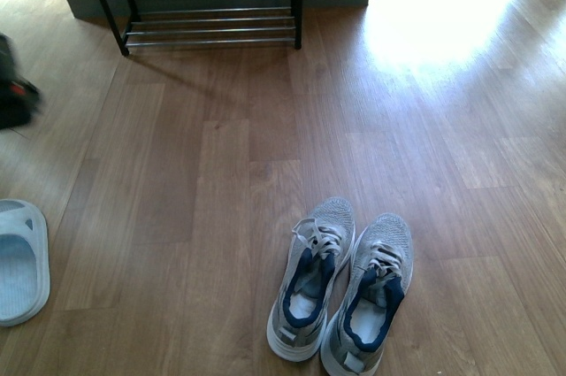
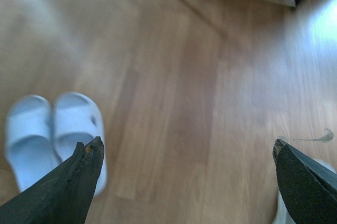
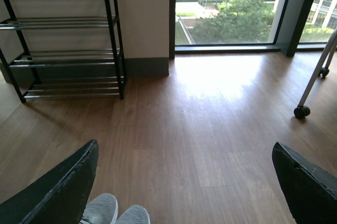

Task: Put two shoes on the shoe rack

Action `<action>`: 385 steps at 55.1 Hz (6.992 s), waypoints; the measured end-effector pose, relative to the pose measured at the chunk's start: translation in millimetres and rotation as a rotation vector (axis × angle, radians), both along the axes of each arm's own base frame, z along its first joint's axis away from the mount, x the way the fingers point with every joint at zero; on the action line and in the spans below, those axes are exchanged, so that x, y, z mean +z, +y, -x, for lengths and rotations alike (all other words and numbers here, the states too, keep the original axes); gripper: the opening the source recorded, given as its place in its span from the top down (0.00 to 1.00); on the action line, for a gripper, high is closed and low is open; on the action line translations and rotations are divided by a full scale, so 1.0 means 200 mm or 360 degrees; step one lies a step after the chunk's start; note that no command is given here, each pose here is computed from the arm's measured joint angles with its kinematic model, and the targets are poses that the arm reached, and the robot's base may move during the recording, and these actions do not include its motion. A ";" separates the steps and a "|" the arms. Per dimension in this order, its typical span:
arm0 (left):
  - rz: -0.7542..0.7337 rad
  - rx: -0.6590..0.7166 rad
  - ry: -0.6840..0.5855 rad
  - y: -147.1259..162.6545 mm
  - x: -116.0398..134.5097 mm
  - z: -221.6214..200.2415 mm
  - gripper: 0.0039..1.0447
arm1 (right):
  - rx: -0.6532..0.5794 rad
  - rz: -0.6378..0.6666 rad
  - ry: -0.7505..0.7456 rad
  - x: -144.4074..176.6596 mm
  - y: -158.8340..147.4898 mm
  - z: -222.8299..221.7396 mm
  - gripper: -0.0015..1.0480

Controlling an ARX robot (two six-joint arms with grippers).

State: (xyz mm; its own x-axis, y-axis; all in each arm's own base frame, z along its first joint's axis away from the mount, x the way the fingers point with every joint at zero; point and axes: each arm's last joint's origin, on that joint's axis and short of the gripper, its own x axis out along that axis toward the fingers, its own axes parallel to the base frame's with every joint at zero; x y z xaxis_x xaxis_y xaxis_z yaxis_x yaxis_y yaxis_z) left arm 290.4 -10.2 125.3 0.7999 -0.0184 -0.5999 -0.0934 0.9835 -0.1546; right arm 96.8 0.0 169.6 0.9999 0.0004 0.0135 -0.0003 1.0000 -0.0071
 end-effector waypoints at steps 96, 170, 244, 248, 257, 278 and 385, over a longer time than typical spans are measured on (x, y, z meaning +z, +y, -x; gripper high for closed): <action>0.0460 -0.1018 0.1271 -0.92 -1.38 -0.61 0.32 | -0.0001 0.0000 0.0000 0.00 0.00 0.00 0.09; -0.0295 -0.0303 0.0011 -0.31 -0.07 -0.24 0.99 | -0.0001 0.0000 0.0000 0.00 0.00 0.00 0.09; -0.0844 0.0258 -0.0756 -0.13 0.36 0.65 0.99 | -0.0002 0.0000 0.0000 0.00 0.00 0.00 0.09; -0.0846 0.0262 -0.0755 -0.13 0.36 0.65 0.99 | -0.0002 -0.0001 0.0000 0.00 0.00 0.00 0.09; -0.0856 0.0290 -0.0748 -0.12 0.36 0.65 0.99 | 0.0055 -0.0030 0.0032 0.00 0.00 0.00 0.09; -0.0849 0.0268 -0.0753 -0.12 0.36 0.65 0.99 | 0.0236 -0.0157 0.0749 -0.09 0.00 -0.46 0.09; -0.0850 0.0271 -0.0752 -0.12 0.36 0.65 0.99 | -0.0407 -0.0096 0.1772 -1.42 -0.33 -1.04 0.93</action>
